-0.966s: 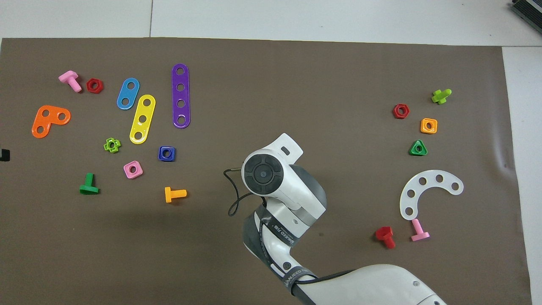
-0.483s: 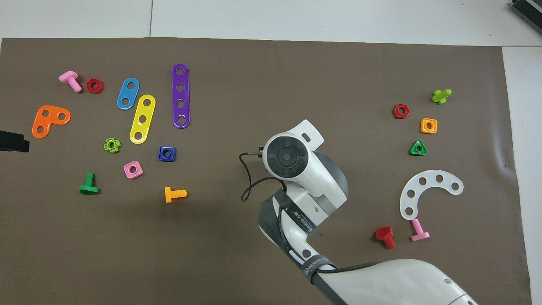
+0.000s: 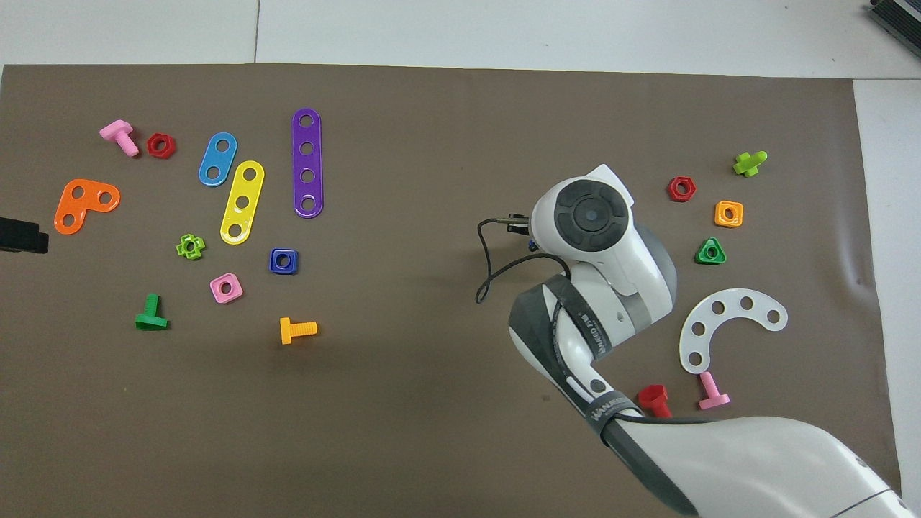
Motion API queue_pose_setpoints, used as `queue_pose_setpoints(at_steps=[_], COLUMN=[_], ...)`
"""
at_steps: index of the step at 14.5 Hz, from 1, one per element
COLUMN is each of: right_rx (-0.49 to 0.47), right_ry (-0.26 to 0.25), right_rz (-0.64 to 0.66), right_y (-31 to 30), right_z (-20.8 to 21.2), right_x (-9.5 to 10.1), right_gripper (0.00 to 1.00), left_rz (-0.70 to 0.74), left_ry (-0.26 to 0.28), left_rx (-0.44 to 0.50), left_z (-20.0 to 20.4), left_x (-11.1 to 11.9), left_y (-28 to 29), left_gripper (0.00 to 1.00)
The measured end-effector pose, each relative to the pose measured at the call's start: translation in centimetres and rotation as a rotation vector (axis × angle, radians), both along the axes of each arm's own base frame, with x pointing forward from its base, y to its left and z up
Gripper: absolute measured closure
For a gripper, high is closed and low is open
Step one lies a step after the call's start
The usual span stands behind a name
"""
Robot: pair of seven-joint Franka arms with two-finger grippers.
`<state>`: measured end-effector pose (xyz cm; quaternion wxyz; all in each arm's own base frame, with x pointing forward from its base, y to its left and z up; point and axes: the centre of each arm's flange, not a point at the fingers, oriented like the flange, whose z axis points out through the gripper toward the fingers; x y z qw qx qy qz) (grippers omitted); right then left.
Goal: Unscrew and place screws in storage area
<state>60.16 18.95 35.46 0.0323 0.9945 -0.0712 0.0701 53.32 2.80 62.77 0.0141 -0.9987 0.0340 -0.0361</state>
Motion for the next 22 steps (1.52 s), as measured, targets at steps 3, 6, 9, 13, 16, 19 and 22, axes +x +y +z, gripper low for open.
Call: queue_pose_setpoints(at_steps=[3, 6, 9, 13, 16, 19, 22], right_rx=[0.014, 0.011, 0.006, 0.009, 0.013, 0.015, 0.016], right_ry=[0.031, 0.04, 0.056, 0.045, 0.025, 0.014, 0.001], right_rz=[0.022, 0.026, 0.035, 0.036, 0.042, 0.049, 0.051], right_y=[-5.2, -10.7, -14.5, -15.0, -14.7, -14.3, -14.2], right_z=[-0.2, -1.3, -2.9, -3.6, -3.6, -3.5, -3.1], right_x=[0.2, 0.6, 0.1, -0.3, -0.2, -0.1, 0.1], right_gripper=[0.81, 0.81, 0.81, 0.81, 0.81, 0.74, 0.41], left_rz=[0.001, 0.004, 0.004, 0.03, 0.037, 0.045, 0.052], left_ry=[-0.009, -0.013, -0.011, -0.008, -0.001, 0.034, 0.019], left_rx=[-0.002, -0.01, -0.004, -0.004, -0.006, -0.008, -0.01], left_z=[0.4, 0.6, 0.4, 0.1, -0.3, -1.8, -1.1], left_x=[0.8, 1.2, 1.2, 1.3, 1.3, 0.6, 0.3], left_y=[-1.6, -3.0, -4.0, -2.6, -2.2, -2.3, -2.4], left_gripper=[0.0, 0.0, 0.0, 0.0, 0.0, 0.0, 0.0])
